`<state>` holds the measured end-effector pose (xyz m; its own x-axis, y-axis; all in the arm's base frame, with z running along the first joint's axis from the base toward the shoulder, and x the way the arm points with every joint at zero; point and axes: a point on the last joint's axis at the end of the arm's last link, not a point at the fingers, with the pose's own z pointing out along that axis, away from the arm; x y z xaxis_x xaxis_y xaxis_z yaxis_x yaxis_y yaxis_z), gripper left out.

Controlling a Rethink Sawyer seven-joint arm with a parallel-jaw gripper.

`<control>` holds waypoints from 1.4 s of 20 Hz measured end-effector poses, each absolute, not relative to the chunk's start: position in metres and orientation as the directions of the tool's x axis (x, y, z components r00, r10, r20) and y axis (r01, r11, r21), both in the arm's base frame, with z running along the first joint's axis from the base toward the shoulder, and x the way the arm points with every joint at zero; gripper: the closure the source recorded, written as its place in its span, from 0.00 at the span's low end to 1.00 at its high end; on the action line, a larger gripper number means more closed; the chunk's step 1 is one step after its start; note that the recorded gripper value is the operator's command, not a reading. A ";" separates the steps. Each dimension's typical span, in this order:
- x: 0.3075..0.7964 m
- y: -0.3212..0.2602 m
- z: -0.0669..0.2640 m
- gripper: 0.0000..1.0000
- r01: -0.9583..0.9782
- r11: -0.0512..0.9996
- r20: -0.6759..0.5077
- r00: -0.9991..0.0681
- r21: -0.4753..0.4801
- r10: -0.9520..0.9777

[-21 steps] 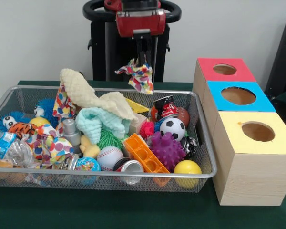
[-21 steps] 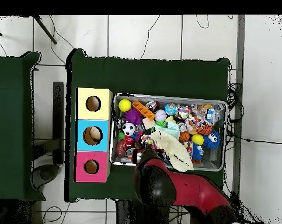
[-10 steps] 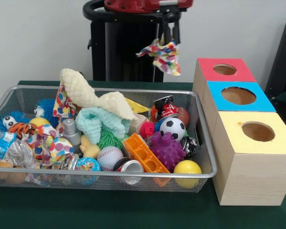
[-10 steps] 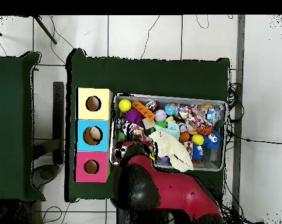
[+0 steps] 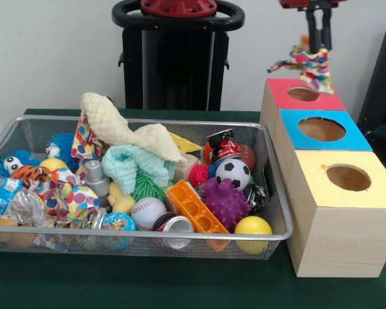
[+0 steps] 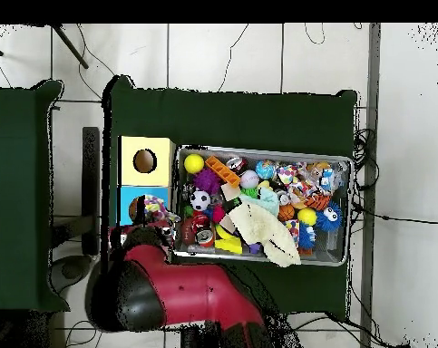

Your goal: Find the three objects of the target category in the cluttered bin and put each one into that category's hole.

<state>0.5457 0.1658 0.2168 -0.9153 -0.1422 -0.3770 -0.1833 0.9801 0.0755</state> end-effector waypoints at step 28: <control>0.618 0.193 0.139 1.00 -0.042 0.997 -0.312 -0.950 0.067 -0.019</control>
<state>0.6179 0.1926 0.1393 -0.9498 -0.0189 -0.3123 -0.0420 0.9968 0.0674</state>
